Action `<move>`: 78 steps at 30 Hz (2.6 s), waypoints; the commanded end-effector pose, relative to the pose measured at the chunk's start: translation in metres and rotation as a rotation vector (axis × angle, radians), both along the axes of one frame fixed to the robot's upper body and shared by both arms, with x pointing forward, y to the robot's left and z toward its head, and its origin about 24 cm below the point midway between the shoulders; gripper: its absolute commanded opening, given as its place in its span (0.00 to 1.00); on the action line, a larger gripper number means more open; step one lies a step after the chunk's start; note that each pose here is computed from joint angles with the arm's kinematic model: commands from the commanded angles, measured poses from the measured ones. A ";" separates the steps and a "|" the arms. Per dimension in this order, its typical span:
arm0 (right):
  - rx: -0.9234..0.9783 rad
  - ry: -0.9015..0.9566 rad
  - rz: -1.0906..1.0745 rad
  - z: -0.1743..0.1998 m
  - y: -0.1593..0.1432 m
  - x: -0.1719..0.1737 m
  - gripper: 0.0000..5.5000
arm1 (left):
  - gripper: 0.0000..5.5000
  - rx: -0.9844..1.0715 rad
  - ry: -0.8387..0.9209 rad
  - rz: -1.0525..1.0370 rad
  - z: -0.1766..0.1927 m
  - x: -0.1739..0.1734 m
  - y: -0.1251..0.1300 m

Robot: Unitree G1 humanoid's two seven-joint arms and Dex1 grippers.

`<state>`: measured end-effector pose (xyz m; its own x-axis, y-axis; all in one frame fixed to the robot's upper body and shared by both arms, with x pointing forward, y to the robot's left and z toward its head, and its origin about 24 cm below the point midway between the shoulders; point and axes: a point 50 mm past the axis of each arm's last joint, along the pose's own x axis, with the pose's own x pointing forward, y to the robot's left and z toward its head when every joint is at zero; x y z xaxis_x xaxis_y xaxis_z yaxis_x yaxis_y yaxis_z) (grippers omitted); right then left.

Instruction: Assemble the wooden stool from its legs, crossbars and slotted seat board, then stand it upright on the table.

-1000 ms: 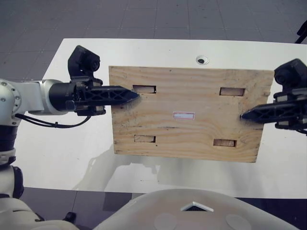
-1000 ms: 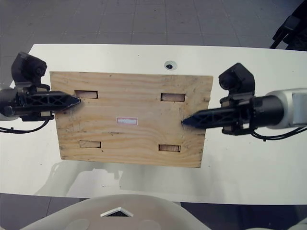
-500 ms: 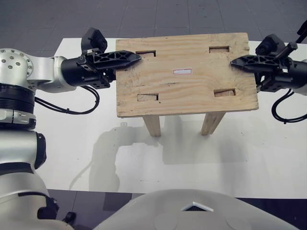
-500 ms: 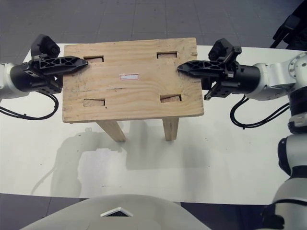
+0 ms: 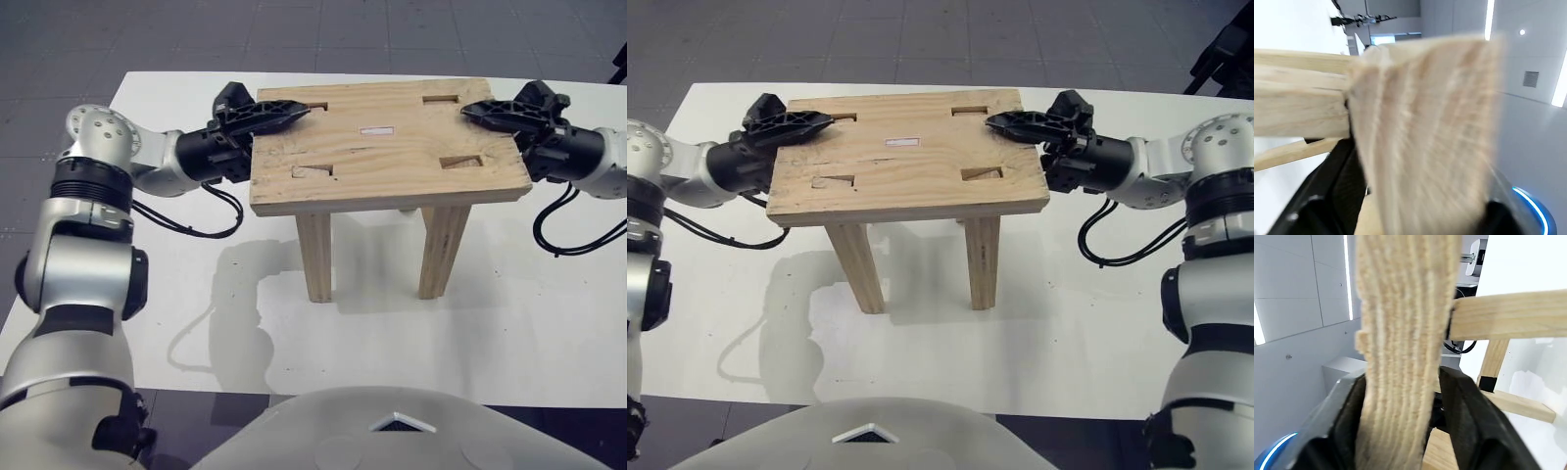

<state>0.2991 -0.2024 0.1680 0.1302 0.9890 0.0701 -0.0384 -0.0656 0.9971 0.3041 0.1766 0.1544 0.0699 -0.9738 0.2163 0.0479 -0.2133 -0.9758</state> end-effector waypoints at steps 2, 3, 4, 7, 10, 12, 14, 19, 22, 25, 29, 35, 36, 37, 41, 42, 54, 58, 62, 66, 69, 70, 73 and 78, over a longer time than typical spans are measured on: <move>-0.150 0.080 0.019 -0.027 -0.002 -0.007 0.64 | 0.61 0.060 0.017 0.004 -0.011 -0.006 0.010; -0.153 0.080 0.013 -0.027 -0.004 -0.007 0.67 | 0.64 0.059 0.015 0.005 -0.012 -0.007 0.012; -0.155 0.080 0.007 -0.027 -0.006 -0.008 0.71 | 0.66 0.057 0.013 0.009 -0.012 -0.008 0.015; -0.164 0.067 -0.017 -0.023 -0.016 -0.009 0.83 | 0.77 0.057 -0.001 0.021 -0.010 -0.010 0.022; -0.163 0.047 -0.042 -0.017 -0.024 -0.010 0.94 | 0.86 0.070 -0.023 0.034 -0.005 -0.010 0.030; -0.158 0.029 -0.061 -0.011 -0.030 -0.010 0.99 | 0.91 0.061 -0.052 0.062 0.004 -0.008 0.037; -0.160 -0.004 -0.084 -0.003 -0.038 -0.010 1.00 | 0.94 0.071 -0.096 0.104 0.014 -0.006 0.048; -0.155 -0.096 -0.123 0.021 -0.051 -0.011 1.00 | 0.94 0.074 -0.201 0.176 0.027 -0.006 0.068; -0.125 -0.160 -0.172 0.038 -0.059 -0.009 1.00 | 0.94 0.069 -0.260 0.211 0.032 -0.008 0.081; -0.102 -0.238 -0.235 0.056 -0.071 -0.010 1.00 | 0.94 0.074 -0.317 0.245 0.030 -0.011 0.091; -0.074 -0.580 -0.337 0.086 -0.073 -0.005 1.00 | 0.94 0.188 -0.637 0.479 0.031 -0.004 0.110; -0.385 -1.281 -0.596 0.140 0.010 -0.015 1.00 | 0.94 0.432 -0.786 1.025 0.013 0.007 0.097; -0.454 -1.365 -0.598 0.144 0.029 -0.022 1.00 | 0.94 0.478 -0.792 1.082 0.010 0.007 0.091; -0.456 -1.406 -0.640 0.149 0.044 -0.027 1.00 | 0.94 0.525 -0.789 1.137 0.005 0.008 0.087; -0.483 -1.482 -0.701 0.154 0.075 -0.036 1.00 | 0.94 0.620 -0.743 1.221 -0.011 0.011 0.069; -0.494 -1.483 -0.665 0.147 0.084 -0.039 1.00 | 0.94 0.629 -0.744 1.218 -0.013 0.010 0.063; -0.839 -0.980 -0.097 -0.032 0.101 -0.090 1.00 | 0.94 0.662 -0.707 1.201 -0.019 -0.004 0.038; -0.712 -1.103 -0.212 0.002 0.113 -0.078 1.00 | 0.94 0.673 -0.688 1.197 -0.026 -0.005 0.034; -0.578 -1.232 -0.441 0.053 0.117 -0.060 1.00 | 0.94 0.673 -0.693 1.210 -0.034 -0.005 0.027; -0.549 -1.327 -0.647 0.092 0.103 -0.050 1.00 | 0.94 0.848 -0.772 1.254 -0.038 -0.003 0.021; -0.540 -1.367 -0.793 0.116 0.082 -0.047 1.00 | 0.94 0.903 -0.770 1.275 -0.040 -0.001 0.019; -0.547 -1.376 -0.838 0.121 0.075 -0.048 1.00 | 0.94 0.908 -0.757 1.280 -0.042 -0.001 0.020; -0.649 -1.400 -0.980 0.122 0.050 -0.050 1.00 | 0.94 0.932 -0.748 1.282 -0.044 0.001 0.021; -0.909 -1.321 -1.132 0.077 0.007 -0.047 1.00 | 0.94 0.943 -0.769 1.254 -0.048 0.007 0.019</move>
